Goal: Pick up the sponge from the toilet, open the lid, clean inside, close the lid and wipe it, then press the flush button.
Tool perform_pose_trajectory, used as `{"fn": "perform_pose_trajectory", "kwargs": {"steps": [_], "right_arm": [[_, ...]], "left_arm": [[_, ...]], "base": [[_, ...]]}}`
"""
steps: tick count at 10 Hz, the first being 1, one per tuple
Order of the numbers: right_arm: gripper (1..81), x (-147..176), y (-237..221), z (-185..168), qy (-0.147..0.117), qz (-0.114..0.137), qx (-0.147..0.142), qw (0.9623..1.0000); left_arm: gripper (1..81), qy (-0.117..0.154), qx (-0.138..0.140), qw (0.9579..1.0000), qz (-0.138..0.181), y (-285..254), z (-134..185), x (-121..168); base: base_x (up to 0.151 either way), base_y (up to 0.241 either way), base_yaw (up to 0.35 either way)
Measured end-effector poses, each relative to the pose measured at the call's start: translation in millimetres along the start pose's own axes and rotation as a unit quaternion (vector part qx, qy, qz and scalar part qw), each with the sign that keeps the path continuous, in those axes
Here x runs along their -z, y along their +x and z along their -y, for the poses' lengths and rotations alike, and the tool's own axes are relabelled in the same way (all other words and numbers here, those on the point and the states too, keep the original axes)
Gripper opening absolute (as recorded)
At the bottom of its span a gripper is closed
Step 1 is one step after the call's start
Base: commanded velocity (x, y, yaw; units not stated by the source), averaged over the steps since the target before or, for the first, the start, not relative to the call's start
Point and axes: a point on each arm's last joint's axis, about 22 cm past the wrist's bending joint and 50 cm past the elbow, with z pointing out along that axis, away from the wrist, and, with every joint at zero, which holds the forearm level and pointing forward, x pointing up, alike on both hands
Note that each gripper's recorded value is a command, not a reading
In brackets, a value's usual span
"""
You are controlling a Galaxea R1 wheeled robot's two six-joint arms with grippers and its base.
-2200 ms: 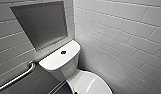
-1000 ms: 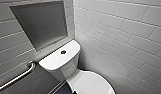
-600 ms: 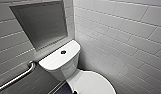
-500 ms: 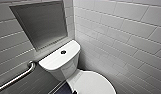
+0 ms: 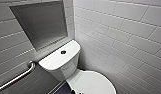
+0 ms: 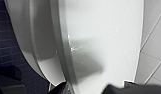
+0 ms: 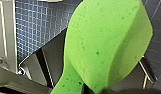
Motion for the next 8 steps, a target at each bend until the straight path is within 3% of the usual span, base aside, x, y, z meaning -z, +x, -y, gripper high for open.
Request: {"fn": "perform_pose_trajectory", "kwargs": {"steps": [8], "right_arm": [[1.0,-1,2,1,0.0,-0.001,-0.018,0.9998]], "left_arm": [[81.1,-0.04,0.074,0.9964,-0.017,8,-27,36]], "base": [[0.0,0.0,0.0]]}}
